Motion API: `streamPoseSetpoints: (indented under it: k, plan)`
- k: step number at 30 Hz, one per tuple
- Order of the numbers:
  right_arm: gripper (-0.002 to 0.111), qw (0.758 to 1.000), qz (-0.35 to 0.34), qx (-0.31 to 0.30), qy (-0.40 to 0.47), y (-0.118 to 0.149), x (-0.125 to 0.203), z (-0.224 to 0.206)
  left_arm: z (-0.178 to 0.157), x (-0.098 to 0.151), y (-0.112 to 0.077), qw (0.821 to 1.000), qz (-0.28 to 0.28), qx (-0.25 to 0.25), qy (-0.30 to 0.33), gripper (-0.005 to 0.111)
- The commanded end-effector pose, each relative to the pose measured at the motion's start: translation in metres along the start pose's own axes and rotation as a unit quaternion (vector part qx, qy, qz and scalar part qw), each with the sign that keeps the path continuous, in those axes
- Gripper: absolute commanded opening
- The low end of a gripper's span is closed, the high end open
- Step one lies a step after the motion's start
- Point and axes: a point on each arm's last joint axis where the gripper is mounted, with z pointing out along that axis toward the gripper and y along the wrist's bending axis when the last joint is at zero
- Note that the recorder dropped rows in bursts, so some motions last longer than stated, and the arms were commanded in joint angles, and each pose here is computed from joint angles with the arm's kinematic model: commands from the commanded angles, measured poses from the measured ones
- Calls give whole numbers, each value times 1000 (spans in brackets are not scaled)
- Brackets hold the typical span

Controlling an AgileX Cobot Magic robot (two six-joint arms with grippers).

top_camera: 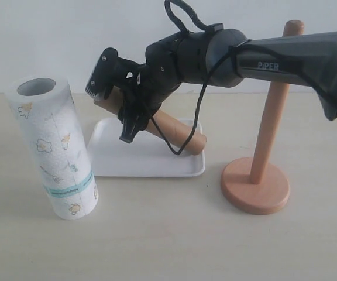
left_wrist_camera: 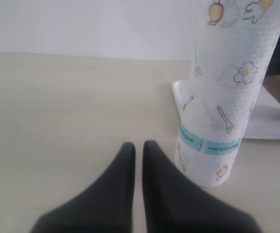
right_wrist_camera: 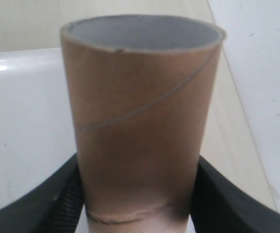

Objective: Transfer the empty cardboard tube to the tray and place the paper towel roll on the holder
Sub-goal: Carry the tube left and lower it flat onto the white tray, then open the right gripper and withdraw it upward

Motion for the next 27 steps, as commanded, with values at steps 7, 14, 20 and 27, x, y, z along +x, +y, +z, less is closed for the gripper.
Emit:
streamPoseSetpoints:
  k: [7, 14, 20, 27]
  plan:
    - [75, 1000, 6, 1, 2, -3, 0, -3, 0, 0, 0, 1000, -6, -1, -4, 5]
    - [54, 1000, 10, 4, -3, -5, -4, -9, 0, 0, 0, 1000, -6, -1, -4, 5]
    - [20, 999, 42, 16, -16, -17, -15, -42, 0, 0, 0, 1000, -6, -1, -4, 5]
    - [0, 995, 84, 29, -36, -29, -27, -81, 0, 0, 0, 1000, -6, -1, -4, 5]
